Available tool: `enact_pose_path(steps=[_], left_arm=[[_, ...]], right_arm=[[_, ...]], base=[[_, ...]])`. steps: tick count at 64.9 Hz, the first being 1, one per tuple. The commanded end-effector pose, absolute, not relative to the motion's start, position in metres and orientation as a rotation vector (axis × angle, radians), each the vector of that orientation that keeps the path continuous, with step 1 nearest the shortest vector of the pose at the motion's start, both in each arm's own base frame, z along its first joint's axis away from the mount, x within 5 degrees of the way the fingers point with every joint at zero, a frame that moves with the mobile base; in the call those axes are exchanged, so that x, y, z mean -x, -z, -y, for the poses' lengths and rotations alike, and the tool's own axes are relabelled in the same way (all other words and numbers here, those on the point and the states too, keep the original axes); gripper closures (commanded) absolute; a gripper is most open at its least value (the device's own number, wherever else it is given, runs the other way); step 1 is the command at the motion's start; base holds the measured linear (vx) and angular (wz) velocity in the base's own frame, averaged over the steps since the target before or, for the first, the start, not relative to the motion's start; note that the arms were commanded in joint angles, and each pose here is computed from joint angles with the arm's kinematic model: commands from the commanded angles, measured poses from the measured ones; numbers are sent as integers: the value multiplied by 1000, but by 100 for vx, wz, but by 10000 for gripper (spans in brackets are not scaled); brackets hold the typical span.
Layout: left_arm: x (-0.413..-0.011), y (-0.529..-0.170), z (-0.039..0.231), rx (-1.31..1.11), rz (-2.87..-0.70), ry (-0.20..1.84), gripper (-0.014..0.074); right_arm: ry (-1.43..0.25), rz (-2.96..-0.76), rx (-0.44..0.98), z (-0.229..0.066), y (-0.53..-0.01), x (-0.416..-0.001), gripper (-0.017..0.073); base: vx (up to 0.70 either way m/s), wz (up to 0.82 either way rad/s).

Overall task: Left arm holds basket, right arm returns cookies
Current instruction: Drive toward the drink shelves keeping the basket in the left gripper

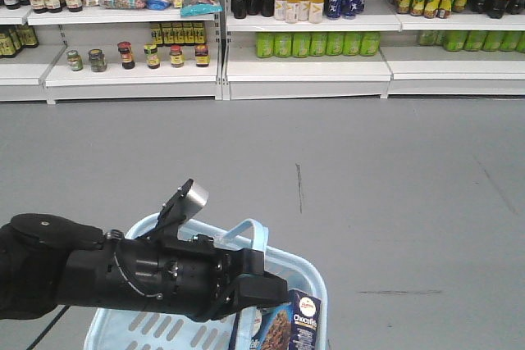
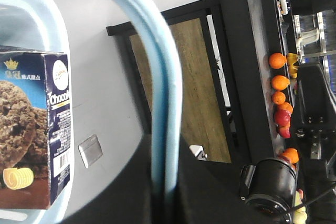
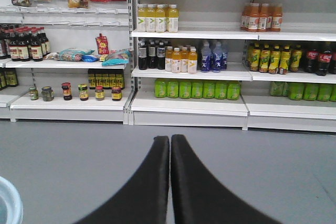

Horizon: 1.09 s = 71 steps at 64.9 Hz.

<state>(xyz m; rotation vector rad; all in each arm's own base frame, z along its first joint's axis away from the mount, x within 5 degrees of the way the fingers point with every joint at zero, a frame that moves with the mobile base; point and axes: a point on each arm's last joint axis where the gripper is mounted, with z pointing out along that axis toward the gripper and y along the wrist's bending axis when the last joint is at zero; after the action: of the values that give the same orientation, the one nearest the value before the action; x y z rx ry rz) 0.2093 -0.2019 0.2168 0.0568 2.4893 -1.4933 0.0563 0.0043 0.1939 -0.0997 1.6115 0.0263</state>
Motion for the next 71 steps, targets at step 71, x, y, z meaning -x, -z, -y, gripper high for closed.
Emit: enact_pose_path(steps=[71], left_arm=[[-210,-241,206,-28,-2376,1631,601]], right_arm=[[-24,-1532,98,-4,-200,-56,567]], base=[[35,3]])
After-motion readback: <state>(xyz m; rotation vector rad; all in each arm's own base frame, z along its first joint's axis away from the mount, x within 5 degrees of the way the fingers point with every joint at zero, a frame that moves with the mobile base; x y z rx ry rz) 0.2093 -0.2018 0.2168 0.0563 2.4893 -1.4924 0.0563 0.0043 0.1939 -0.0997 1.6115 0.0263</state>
